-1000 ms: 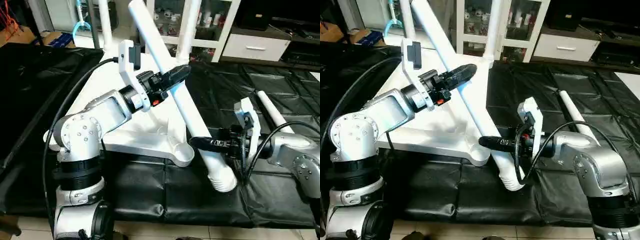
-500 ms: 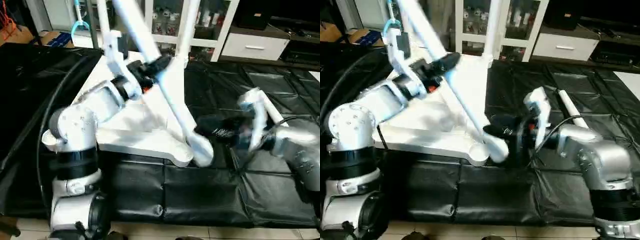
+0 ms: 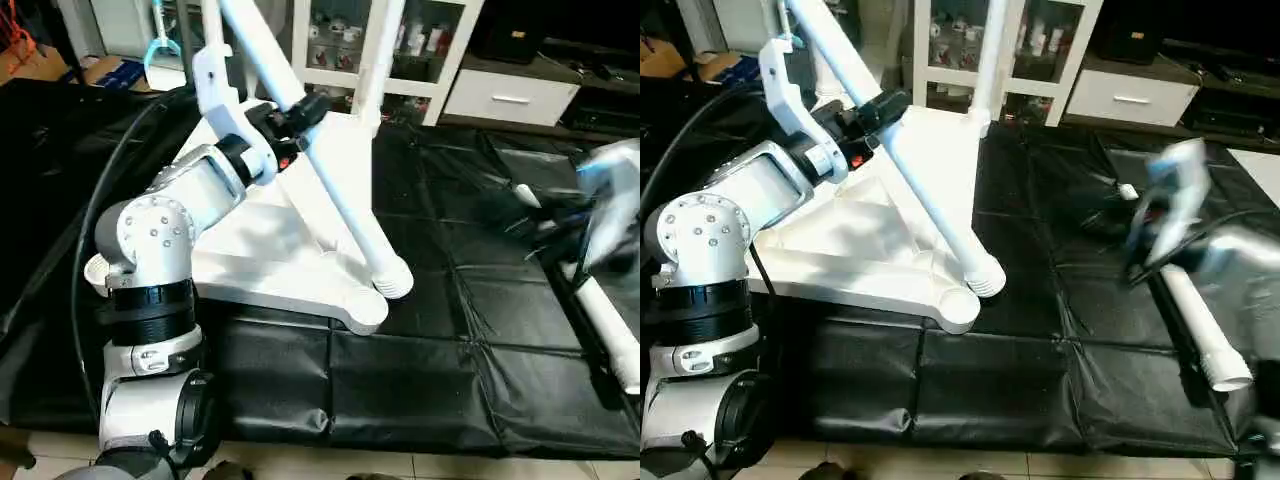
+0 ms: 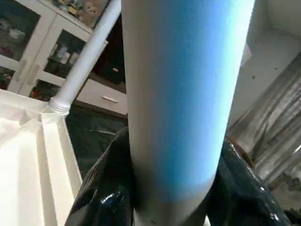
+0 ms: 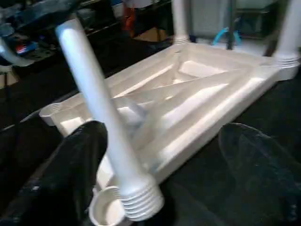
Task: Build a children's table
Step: Pick table leg
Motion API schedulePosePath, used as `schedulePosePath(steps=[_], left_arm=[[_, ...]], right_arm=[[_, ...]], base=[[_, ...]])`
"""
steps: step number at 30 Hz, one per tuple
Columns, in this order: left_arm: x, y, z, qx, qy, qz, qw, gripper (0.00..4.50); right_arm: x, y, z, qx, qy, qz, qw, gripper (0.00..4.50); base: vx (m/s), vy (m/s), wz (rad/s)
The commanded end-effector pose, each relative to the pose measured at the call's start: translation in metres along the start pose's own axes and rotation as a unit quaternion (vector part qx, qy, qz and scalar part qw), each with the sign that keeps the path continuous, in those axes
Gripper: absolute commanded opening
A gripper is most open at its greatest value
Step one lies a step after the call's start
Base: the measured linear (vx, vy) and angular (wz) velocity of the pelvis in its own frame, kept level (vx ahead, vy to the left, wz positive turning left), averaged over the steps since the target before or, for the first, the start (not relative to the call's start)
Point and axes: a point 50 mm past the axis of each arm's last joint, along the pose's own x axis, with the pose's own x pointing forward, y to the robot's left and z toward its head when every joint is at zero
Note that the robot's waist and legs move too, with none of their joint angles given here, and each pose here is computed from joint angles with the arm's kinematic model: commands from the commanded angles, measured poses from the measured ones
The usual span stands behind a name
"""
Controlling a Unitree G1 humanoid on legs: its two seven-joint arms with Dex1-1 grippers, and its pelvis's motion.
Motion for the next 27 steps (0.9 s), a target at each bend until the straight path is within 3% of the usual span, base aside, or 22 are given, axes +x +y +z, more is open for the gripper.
schedulePosePath(steps=[1, 10, 15, 27], left_arm=[[0.006, -0.021, 0.005, 0.013, 0.008, -0.060, 0.998, 1.61], [0.005, -0.055, 0.000, 0.049, 0.051, -0.171, 0.983, 1.61], [0.003, -0.069, 0.007, 0.076, 0.054, -0.224, 0.970, 1.61], [-0.001, -0.071, 0.022, 0.077, 0.053, -0.246, 0.965, 1.61]], right_arm=[[-0.006, 0.004, 0.004, -0.001, 0.003, 0.022, 1.000, 4.50], [-0.011, 0.015, -0.002, 0.029, 0.053, 0.111, 0.992, 4.50], [-0.017, 0.016, 0.002, 0.051, 0.048, 0.135, 0.988, 4.50], [-0.022, 0.011, -0.007, 0.075, 0.044, 0.122, 0.989, 4.50]], base=[[0.000, 0.000, 0.00], [0.000, 0.000, 0.00], [0.000, 0.000, 0.00], [0.000, 0.000, 0.00]])
